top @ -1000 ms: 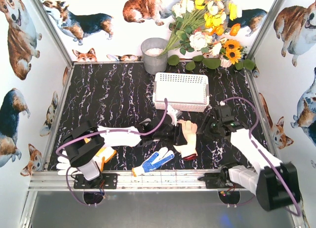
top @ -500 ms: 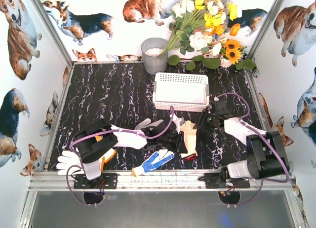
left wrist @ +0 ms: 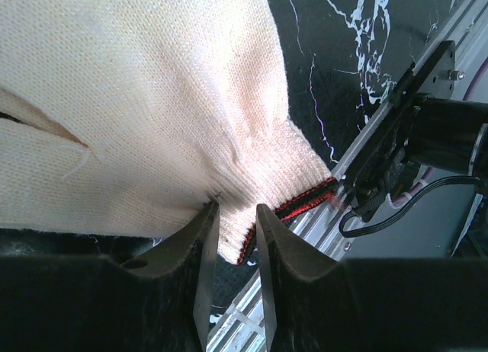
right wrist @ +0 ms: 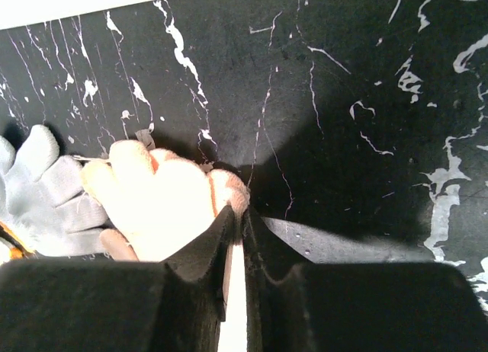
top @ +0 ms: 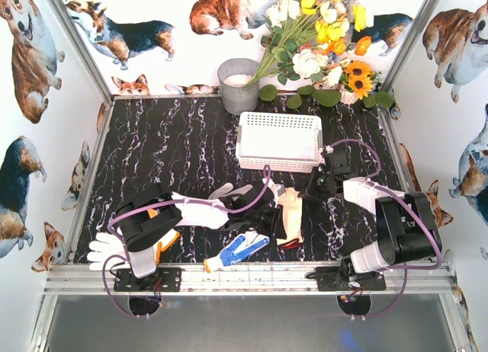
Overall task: Put the gloves into the storage basket
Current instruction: Pick up the glove from the center of the board.
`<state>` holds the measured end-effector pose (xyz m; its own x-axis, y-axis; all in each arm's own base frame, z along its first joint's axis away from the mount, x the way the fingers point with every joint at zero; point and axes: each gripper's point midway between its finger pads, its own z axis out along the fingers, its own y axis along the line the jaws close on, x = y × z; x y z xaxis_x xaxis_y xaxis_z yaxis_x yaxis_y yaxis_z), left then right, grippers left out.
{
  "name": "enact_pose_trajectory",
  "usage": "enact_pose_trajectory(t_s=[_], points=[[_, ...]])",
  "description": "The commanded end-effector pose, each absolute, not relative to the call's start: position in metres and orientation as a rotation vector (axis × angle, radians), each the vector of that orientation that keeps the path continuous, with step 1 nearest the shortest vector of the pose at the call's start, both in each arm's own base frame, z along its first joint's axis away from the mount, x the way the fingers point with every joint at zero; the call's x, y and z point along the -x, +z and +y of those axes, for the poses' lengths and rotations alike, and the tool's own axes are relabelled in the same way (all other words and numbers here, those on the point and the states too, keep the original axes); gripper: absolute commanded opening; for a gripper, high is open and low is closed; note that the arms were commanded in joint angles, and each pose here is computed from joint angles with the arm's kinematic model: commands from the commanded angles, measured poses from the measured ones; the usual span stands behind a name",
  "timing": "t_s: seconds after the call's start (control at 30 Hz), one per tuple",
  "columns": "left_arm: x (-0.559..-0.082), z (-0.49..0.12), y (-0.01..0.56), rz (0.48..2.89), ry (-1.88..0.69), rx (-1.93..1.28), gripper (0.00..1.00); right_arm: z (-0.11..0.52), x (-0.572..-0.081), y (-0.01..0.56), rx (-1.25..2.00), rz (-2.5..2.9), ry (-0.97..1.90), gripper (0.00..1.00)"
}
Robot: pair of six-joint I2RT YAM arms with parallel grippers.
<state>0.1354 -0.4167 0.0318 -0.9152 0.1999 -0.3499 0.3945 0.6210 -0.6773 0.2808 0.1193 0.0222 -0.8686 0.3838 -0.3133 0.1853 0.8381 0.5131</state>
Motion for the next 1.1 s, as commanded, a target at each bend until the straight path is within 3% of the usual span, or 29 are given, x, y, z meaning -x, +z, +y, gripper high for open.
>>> enact_pose_trajectory(t_s=[0.0,0.37,0.47,0.6,0.7,0.87,1.07], points=[[-0.132,-0.407,0.016,2.666,-1.094,-0.51,0.22,0.12,-0.302,0.049,-0.334,2.499,0.682,0.09],[-0.128,-0.405,0.02,2.66,-1.075,-0.554,0.21,0.128,-0.315,0.055,-0.281,2.467,0.731,0.08],[-0.13,-0.408,0.027,2.636,-1.074,-0.569,0.25,0.128,-0.313,0.056,-0.276,2.488,0.727,0.16],[-0.135,-0.414,0.048,2.582,-1.109,-0.558,0.34,0.125,-0.304,0.073,-0.265,2.471,0.715,0.41],[-0.137,-0.417,0.065,2.529,-1.147,-0.553,0.4,0.121,-0.291,0.091,-0.249,2.459,0.696,0.51],[-0.138,-0.413,0.075,2.505,-1.144,-0.536,0.41,0.116,-0.252,0.102,-0.28,2.517,0.695,0.53],[-0.135,-0.404,0.065,2.535,-1.118,-0.518,0.39,0.137,-0.196,0.098,-0.311,2.575,0.927,0.53]])
